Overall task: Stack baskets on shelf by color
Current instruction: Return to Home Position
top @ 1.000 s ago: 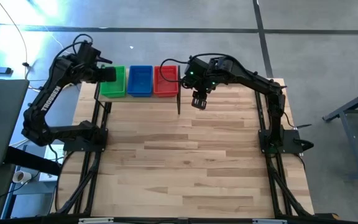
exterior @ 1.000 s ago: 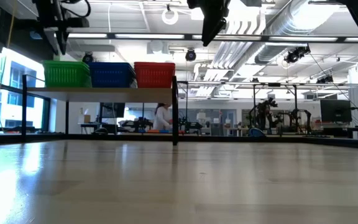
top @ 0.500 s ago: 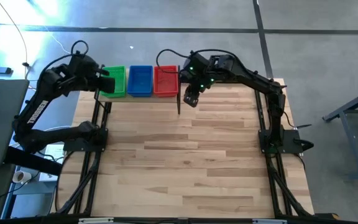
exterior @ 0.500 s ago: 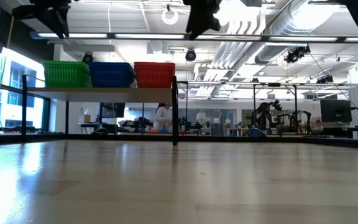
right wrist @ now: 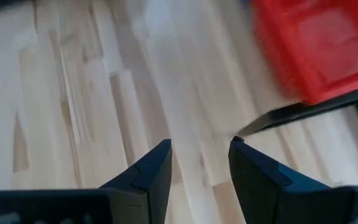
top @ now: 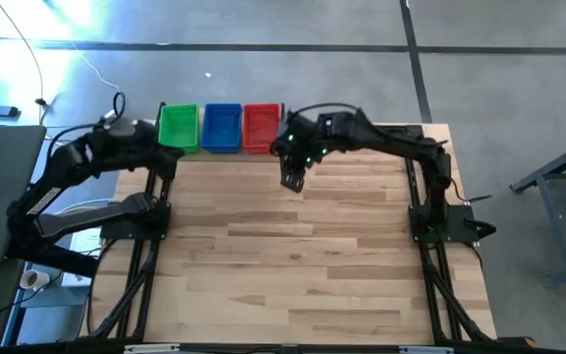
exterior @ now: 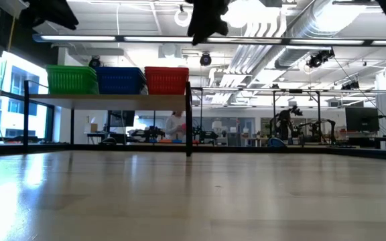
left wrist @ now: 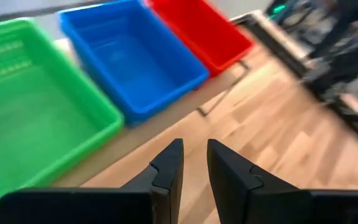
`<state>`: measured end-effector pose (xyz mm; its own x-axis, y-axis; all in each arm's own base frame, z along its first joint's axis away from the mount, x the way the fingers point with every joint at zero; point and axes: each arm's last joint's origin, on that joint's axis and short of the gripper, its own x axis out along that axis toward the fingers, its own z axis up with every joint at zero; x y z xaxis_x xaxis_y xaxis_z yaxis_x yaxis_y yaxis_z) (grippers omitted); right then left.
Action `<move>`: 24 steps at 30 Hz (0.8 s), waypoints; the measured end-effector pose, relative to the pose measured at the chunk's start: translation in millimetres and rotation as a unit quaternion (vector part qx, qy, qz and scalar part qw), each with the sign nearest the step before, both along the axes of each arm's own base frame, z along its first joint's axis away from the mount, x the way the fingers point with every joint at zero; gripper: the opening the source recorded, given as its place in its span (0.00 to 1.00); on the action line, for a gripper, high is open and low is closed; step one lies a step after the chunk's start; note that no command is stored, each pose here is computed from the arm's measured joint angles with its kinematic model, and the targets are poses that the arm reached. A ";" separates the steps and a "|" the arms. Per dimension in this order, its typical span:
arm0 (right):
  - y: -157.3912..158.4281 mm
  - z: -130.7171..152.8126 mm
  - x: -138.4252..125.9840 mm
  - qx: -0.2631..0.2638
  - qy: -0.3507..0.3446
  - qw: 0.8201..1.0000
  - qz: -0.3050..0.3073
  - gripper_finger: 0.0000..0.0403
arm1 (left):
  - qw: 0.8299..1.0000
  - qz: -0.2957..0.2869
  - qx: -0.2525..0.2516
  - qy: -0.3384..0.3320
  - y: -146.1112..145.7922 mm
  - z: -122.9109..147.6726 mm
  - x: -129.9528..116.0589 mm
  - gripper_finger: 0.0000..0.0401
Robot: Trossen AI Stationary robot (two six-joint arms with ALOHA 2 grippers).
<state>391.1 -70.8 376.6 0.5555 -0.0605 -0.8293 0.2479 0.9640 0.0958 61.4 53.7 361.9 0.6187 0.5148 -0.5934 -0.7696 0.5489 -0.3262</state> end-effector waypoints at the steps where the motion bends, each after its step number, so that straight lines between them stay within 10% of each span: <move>1: 3.6 -6.2 1.7 0.001 0.007 1.000 0.005 0.36 | 1.000 -0.009 0.007 -0.011 -2.9 -3.1 -1.5 0.16; 11: 19.4 -41.2 2.0 0.024 -0.040 0.999 -0.002 0.36 | 0.989 -0.103 0.049 -0.092 -16.9 -53.7 -3.0 0.15; 24: 10.3 -43.0 -66.5 0.086 -0.237 0.965 -0.068 0.36 | 0.954 -0.218 0.132 -0.160 -17.8 -125.7 15.1 0.15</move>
